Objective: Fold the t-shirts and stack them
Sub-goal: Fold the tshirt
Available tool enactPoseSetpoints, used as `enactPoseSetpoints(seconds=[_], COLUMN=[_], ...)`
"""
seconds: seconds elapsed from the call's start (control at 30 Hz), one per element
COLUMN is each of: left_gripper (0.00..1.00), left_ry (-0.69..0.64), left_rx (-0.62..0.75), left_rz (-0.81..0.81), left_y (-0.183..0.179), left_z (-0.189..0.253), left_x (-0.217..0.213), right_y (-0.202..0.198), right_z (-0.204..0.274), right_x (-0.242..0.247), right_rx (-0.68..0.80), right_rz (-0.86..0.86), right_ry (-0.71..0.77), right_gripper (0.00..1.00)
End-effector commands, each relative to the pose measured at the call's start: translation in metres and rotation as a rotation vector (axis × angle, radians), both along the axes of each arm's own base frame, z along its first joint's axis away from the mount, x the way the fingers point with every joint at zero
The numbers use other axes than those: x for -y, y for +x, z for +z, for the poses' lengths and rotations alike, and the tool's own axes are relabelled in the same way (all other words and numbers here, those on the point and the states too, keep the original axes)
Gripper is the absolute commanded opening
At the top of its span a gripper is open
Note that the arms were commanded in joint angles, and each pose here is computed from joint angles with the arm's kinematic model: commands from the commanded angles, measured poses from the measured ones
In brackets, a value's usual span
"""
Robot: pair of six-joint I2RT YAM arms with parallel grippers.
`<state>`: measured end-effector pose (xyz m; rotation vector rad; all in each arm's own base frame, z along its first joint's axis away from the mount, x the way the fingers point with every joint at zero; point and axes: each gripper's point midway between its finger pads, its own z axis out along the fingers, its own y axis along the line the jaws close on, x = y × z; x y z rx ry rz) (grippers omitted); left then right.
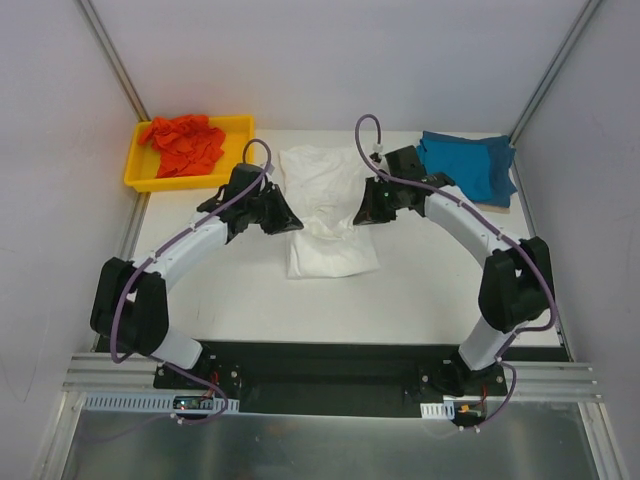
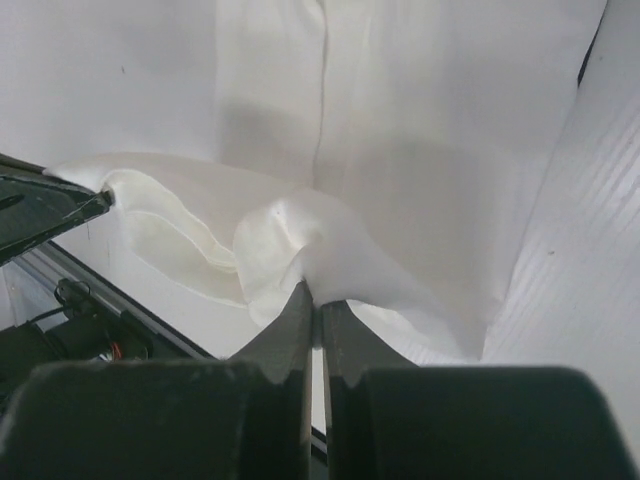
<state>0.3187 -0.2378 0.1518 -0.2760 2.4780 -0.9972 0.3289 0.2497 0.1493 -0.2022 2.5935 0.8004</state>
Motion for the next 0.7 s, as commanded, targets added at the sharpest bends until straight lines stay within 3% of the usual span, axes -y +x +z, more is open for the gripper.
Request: enactPoseSetpoints(seconds=[0.0, 0.4, 0.67], left_gripper=[0.00, 0.00, 0.00], left_ry=[0.050, 0.063, 0.078], left_rx=[0.076, 0.015, -0.022], left_rz=[0.012, 0.028, 0.036], left_y=[0.032, 0.081, 0.111], left_z=[0.005, -0.024, -0.049], left_x=[-0.010, -0.015, -0.011], right_y=[0.035, 0.091, 0.120], right_z=[0.014, -0.006, -0.034], right_x=[-0.004, -0.007, 0.007], right_rx=[0.037, 0.013, -0.012], right_rz=[-0.014, -0.042, -0.109], right_ry=[0.054, 0.085, 0.031], right_gripper=[0.01, 0.01, 0.03])
